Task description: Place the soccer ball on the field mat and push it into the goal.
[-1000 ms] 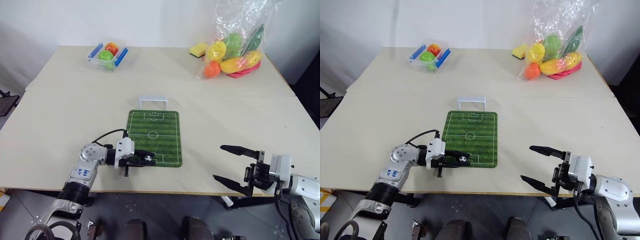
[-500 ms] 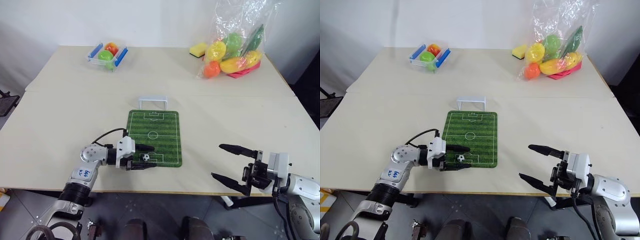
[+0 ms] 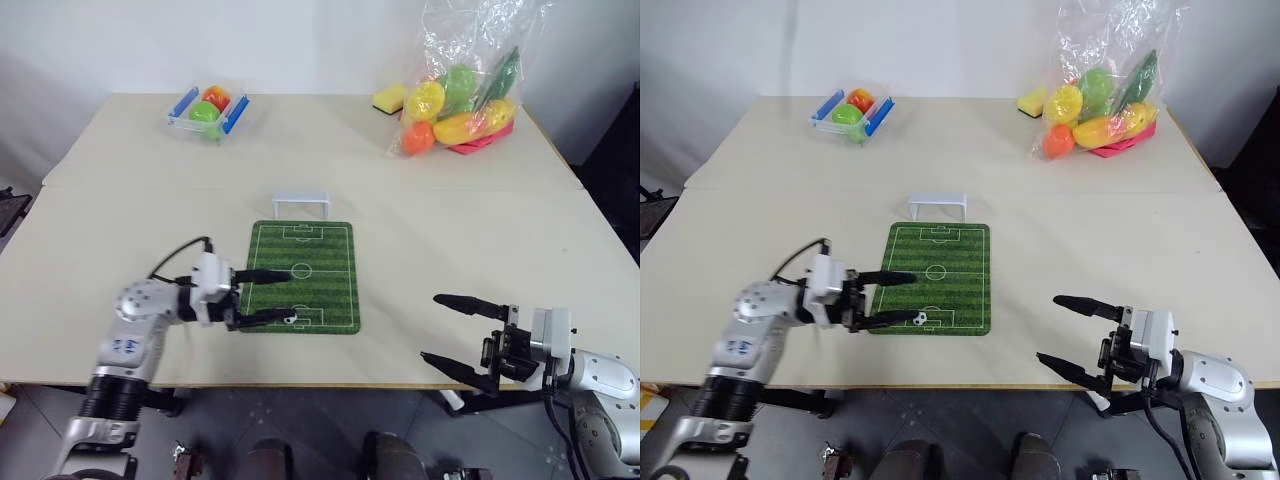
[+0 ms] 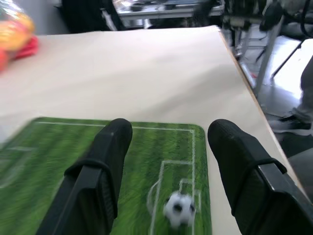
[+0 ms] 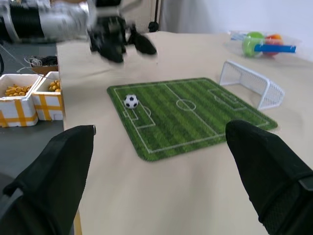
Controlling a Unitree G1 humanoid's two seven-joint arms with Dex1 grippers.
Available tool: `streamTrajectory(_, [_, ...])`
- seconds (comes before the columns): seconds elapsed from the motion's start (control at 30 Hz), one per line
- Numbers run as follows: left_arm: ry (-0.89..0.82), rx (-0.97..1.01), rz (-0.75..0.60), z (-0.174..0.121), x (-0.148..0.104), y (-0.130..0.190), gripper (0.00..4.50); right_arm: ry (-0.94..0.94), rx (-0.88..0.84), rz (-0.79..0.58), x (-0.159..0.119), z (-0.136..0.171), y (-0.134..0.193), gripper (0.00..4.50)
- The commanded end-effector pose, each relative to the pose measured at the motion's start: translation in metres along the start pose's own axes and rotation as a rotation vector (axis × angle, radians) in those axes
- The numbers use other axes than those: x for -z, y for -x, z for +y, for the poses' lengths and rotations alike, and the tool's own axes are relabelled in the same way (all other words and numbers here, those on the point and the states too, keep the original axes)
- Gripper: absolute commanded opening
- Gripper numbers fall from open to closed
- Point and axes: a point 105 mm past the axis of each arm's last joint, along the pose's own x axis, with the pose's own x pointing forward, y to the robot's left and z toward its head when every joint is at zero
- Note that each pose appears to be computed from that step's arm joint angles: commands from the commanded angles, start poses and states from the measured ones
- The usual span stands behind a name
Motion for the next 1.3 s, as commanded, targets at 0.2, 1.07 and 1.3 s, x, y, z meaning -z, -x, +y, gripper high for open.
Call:
streamTrajectory(0.2, [0.092,0.024,0.118,-0.031,0.028,0.034,1.11,0.07,-0.057,-0.016,-0.006,0.0,0.004,4.5])
streamTrajectory(1.07, [0.074,-0.047,0.082,0.026,0.055,-0.054,0.03,0.079,0.042,-0.057,-0.001,-0.001,-0.006,4.5])
streamTrajectory(1.3, [-0.022,-0.224,0.011,0.07,0.036,-0.058,0.03,0.089,0.22,-0.1,-0.006,-0.014,-0.006,4.5])
